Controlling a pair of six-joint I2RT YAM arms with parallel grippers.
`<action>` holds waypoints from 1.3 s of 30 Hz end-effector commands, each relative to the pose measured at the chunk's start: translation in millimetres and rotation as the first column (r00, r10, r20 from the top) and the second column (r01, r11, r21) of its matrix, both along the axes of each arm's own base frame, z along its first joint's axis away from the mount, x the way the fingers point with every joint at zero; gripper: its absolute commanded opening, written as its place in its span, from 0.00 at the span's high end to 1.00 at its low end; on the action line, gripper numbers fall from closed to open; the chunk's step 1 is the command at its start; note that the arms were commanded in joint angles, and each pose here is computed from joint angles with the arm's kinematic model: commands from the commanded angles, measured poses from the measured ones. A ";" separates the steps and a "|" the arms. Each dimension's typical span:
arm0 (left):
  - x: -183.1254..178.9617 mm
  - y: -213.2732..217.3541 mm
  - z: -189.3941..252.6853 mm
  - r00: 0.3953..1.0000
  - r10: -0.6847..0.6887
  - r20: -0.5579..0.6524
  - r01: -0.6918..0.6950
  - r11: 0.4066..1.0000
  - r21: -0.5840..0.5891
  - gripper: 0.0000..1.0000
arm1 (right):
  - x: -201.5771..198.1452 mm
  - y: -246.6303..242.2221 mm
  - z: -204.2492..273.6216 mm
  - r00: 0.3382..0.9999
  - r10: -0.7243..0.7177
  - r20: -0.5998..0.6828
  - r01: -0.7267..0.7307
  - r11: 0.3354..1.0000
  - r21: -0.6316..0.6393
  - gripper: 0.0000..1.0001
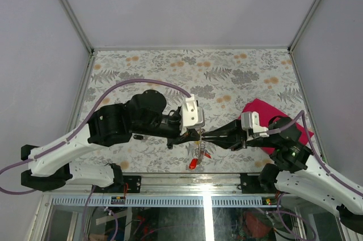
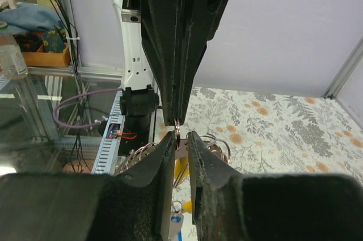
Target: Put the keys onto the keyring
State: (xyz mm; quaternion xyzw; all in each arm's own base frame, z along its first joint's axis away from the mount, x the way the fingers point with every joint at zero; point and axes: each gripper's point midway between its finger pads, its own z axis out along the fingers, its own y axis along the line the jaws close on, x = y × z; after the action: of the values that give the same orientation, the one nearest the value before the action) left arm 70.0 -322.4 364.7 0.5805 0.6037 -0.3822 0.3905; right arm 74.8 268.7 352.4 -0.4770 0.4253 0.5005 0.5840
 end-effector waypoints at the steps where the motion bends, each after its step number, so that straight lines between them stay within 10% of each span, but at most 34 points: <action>1: 0.8 2.4 9.7 0.999 -0.014 0.039 0.014 1.000 0.009 1.00 | -9.4 -0.8 16.0 0.998 0.047 0.040 -0.048 0.999 0.007 0.79; 9: 4.4 0.5 5.3 0.999 -0.004 0.038 0.003 0.999 0.041 1.00 | -17.2 3.0 13.3 0.994 0.109 0.029 -0.109 0.994 -0.019 1.00; 31: 34.1 28.2 40.7 0.947 0.317 -0.047 -0.313 0.885 -0.344 0.70 | -2.5 -14.1 72.6 0.993 0.044 -0.111 0.004 0.916 0.402 1.00; 39: 37.6 30.2 37.5 0.937 0.343 -0.069 -0.343 0.861 -0.375 0.69 | -3.9 -26.3 80.8 0.998 -0.028 0.051 -0.002 0.859 0.512 1.00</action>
State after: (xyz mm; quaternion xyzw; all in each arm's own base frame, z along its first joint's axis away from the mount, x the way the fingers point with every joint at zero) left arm 101.8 -290.9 373.1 0.4218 0.6347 -0.3903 0.5166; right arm 81.2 268.3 380.6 -0.3395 0.3793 0.5982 0.6189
